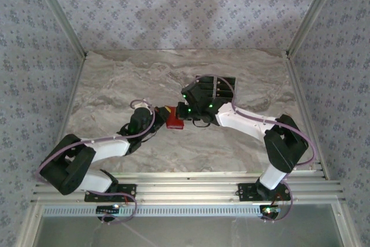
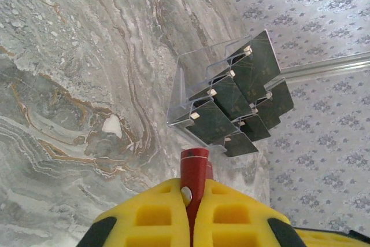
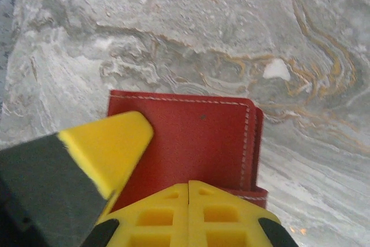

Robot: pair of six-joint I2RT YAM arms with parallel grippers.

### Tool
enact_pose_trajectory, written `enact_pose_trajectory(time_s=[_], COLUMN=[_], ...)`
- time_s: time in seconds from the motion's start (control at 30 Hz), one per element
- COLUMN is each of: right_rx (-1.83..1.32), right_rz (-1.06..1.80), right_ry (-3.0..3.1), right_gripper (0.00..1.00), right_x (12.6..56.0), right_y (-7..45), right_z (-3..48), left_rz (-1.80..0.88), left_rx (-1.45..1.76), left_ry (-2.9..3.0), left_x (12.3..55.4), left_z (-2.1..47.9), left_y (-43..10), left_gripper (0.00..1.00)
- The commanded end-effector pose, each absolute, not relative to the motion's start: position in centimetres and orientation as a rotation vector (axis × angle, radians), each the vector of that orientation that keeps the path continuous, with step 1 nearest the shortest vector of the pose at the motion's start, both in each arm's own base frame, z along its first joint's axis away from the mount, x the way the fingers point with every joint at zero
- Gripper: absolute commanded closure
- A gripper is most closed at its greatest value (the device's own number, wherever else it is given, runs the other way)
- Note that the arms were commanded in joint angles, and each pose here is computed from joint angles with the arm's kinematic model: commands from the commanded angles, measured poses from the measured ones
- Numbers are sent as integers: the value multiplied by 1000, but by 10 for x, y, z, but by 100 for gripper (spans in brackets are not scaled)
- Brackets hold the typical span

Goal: Put the credit cards into the card holder

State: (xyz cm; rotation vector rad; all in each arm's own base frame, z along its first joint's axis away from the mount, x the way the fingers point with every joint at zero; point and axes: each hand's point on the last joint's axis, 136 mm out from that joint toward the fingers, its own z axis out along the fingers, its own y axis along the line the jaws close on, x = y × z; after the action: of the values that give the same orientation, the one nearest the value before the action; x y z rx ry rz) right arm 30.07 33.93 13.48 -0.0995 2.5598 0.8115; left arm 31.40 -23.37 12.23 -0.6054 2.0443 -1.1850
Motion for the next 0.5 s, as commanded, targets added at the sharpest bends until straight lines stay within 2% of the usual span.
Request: enact_pose_trajectory(time_s=[0.0, 0.33, 0.37, 0.47], right_rx=[-70, -18, -23, -48], right_rz=[756, 690, 691, 712], right_ry=[2563, 2612, 2614, 2615], right_gripper=[100, 100, 100, 100], right_x=[302, 298, 298, 296], right_y=[313, 277, 277, 279], right_z=[131, 101, 100, 101], left_rz=[-1087, -1081, -1080, -1079], left_rx=[-569, -533, -529, -506], left_ry=[2059, 2130, 2137, 2158], left_x=[317, 318, 319, 319], left_z=[110, 73, 71, 66], left_y=[-226, -237, -238, -242], left_gripper=[100, 100, 98, 72])
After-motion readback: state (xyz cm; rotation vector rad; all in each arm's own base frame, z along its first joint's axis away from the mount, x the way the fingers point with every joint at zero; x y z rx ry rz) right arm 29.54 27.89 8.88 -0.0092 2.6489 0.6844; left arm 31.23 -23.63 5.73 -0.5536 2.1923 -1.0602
